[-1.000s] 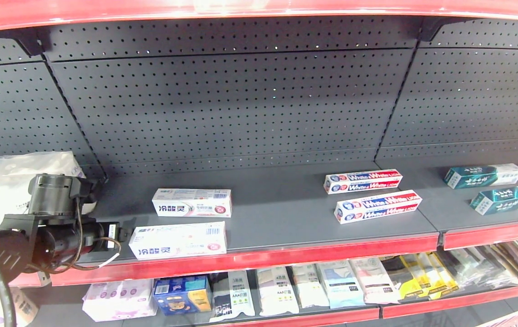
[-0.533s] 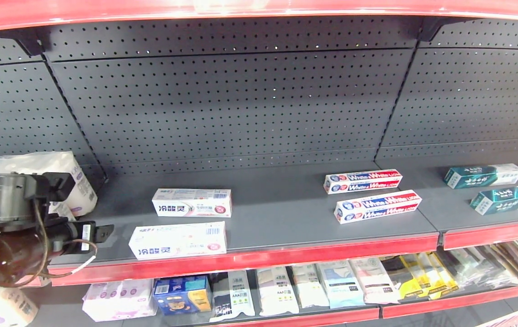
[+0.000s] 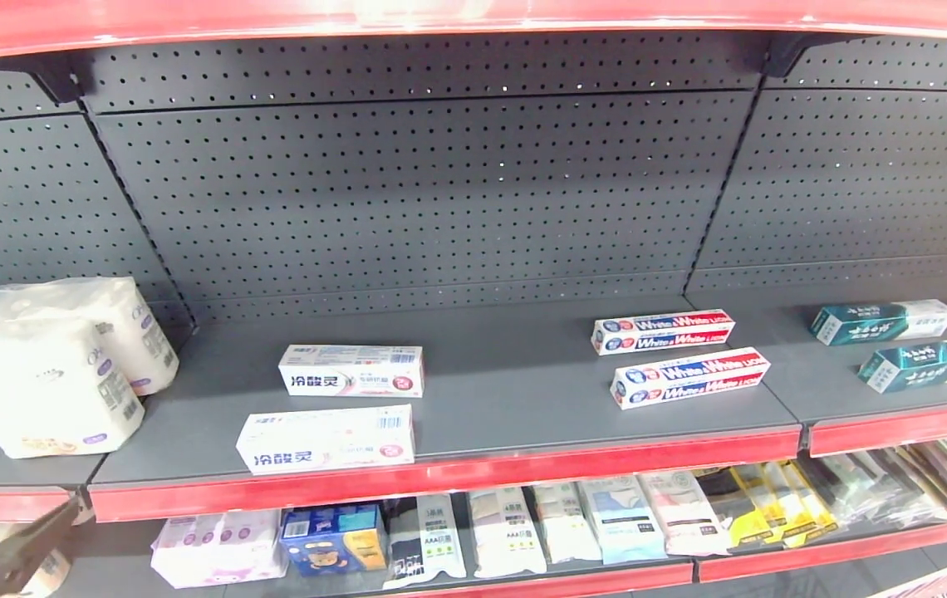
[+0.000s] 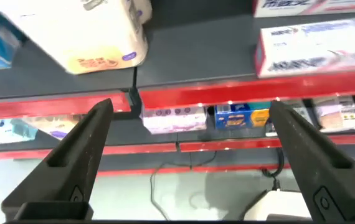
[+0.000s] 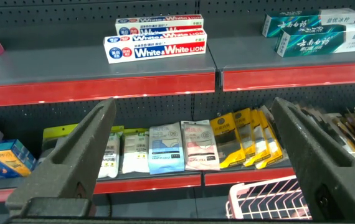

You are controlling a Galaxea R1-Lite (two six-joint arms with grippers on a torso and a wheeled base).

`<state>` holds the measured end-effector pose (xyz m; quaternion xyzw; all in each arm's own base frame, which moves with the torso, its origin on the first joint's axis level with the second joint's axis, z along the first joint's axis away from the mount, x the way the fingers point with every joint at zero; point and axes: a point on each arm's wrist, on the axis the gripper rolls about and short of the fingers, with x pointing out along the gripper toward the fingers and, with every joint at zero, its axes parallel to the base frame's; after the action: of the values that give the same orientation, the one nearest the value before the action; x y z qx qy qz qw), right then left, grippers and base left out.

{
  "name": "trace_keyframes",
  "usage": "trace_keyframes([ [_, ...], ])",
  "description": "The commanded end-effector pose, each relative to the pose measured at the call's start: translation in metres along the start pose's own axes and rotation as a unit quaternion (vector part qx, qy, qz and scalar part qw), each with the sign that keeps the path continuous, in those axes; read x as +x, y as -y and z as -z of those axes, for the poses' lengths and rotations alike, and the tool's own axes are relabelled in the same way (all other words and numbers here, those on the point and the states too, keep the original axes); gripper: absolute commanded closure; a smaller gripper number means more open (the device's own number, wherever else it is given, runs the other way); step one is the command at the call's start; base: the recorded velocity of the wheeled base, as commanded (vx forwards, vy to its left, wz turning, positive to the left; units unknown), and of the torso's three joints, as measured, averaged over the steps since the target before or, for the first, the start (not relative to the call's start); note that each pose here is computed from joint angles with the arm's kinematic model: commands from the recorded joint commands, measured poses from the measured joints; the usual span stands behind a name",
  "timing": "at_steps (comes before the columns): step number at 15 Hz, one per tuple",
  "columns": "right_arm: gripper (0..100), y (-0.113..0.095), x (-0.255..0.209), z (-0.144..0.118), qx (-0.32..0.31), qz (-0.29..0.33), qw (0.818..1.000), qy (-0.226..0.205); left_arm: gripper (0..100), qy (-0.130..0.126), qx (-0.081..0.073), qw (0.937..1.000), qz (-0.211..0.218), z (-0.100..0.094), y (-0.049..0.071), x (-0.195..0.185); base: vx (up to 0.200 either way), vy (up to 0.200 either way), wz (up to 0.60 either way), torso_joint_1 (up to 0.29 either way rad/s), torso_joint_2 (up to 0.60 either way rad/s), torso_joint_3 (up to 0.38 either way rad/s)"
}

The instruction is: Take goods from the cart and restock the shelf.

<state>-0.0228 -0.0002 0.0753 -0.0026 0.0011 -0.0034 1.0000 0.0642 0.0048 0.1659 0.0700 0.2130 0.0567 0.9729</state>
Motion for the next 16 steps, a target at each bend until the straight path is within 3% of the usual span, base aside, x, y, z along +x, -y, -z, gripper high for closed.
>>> trace_keyframes([
  [1,0,0.0,0.0,0.0,0.0,0.0,1.0,0.0,0,0.115,-0.007,0.9932,0.017,0.047,-0.001,-0.064,0.0,0.0,0.0,0.0,0.0,0.0],
  [5,0,0.0,0.0,0.0,0.0,0.0,1.0,0.0,0,0.171,-0.019,0.9846,0.029,0.082,-0.001,-0.079,0.0,0.0,0.0,0.0,0.0,0.0],
  [6,0,0.0,0.0,0.0,-0.001,0.0,1.0,0.0,0,0.177,-0.03,0.9836,0.02,0.084,0.0,-0.08,0.0,0.0,0.0,0.0,0.0,0.0],
  [7,0,0.0,0.0,0.0,-0.001,0.0,1.0,0.0,0,0.192,-0.06,0.9794,0.024,0.09,0.001,-0.082,0.0,0.0,0.0,0.0,0.0,0.0],
  [8,0,0.0,0.0,0.0,0.0,0.0,1.0,0.0,0,0.191,-0.071,0.9786,0.026,0.093,0.002,-0.08,0.0,0.0,0.0,0.0,0.0,0.0],
  [10,0,0.0,0.0,0.0,0.0,0.0,1.0,0.0,0,0.181,-0.073,0.9807,0.011,0.096,0.002,-0.078,0.0,0.0,0.0,0.0,0.0,0.0],
  [11,0,0.0,0.0,0.0,0.0,0.0,1.0,0.0,0,0.164,-0.074,0.9836,0.001,0.102,0.003,-0.073,0.0,0.0,0.0,0.0,0.0,0.0],
  [12,0,0.0,0.0,0.0,0.0,0.0,1.0,0.0,0,0.137,-0.082,0.9865,-0.035,0.112,0.004,-0.061,0.0,0.0,0.0,0.0,0.0,0.0],
  [14,0,0.0,0.0,0.0,-0.001,0.0,1.0,0.0,0,0.138,-0.087,0.9863,-0.026,0.112,0.005,-0.061,0.0,0.0,0.0,0.0,0.0,0.0],
  [16,0,0.0,0.0,0.0,-0.001,0.0,1.0,0.0,0,0.156,-0.057,0.9859,0.019,0.111,0.007,-0.061,0.0,0.0,0.0,0.0,0.0,0.0],
])
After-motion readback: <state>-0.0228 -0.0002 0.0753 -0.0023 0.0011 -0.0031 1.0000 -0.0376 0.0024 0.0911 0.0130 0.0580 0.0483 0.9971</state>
